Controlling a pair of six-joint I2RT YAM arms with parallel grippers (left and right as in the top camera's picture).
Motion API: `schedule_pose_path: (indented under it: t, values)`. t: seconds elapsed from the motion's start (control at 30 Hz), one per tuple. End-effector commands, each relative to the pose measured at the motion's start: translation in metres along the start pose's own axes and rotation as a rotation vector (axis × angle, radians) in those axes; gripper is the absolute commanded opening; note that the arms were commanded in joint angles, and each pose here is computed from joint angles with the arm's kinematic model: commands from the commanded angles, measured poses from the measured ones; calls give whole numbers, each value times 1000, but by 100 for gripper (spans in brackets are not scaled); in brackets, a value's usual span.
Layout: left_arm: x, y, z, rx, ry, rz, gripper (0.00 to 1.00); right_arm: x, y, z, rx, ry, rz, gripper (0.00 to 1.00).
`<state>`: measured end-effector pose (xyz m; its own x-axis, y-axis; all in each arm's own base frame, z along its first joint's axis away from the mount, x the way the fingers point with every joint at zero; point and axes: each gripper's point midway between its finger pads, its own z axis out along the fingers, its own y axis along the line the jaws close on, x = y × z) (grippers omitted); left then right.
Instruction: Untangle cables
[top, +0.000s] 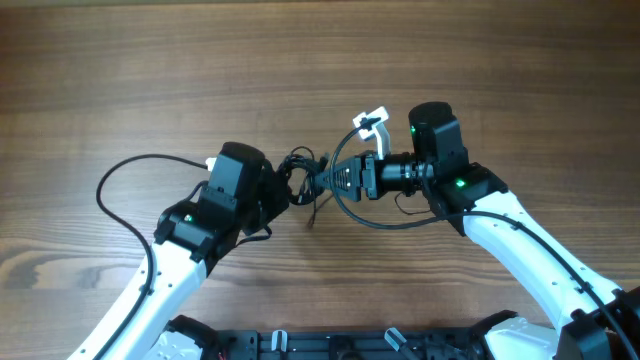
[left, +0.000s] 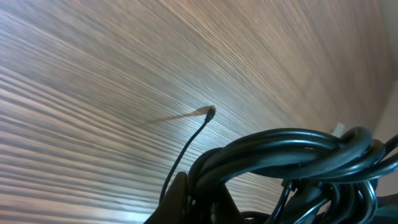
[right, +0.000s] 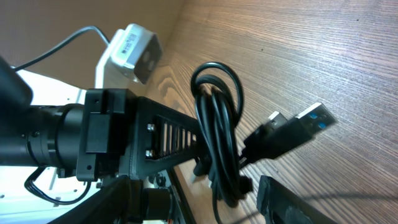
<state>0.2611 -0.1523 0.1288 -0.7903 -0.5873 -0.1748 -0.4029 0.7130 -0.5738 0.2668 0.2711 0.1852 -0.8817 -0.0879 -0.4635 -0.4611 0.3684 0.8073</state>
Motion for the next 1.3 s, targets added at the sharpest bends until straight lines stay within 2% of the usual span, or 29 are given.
schedule_pose_path:
  t: [0.0,0.03,0.1,0.13,0.17,0.23,0.4,0.6,0.8,0.9,1.0,1.13,1.23,1.27]
  values:
    - [-21,7,-15,-40,-134,77,4,-2,-3,-2,18,-9,-16,64]
    - [-23,9,-15,-49,-146,65,4,-1,-3,-2,19,-6,-11,61]
    - [-27,18,-16,-85,-177,-16,4,3,1,-2,-8,16,2,45]
    - [-29,25,-18,-114,-198,-74,4,8,9,-2,-53,41,9,28]
    - [-30,26,-18,-117,-208,-114,4,9,12,-2,-68,51,43,17]
    - [-31,23,-18,-99,-212,-173,4,11,14,0,-70,60,102,4]
    - [-17,-8,-14,42,-104,-180,4,14,12,17,13,40,159,5]
    - [-1,-21,-13,75,-63,-133,4,11,18,30,40,7,159,4]
    - [30,-68,-17,250,39,-13,4,2,-17,28,218,-92,262,4]
    - [43,-66,-17,240,70,68,4,-5,-35,22,308,-154,283,4]
    - [49,-61,-21,229,96,73,4,-7,-43,17,335,-171,294,4]
    - [56,-93,-42,408,112,253,4,-8,-42,16,332,-159,238,5]
    - [37,-70,-34,295,32,220,4,-7,-30,13,280,-133,200,6]
    - [29,-59,-31,245,8,195,4,-8,-27,8,268,-134,196,11]
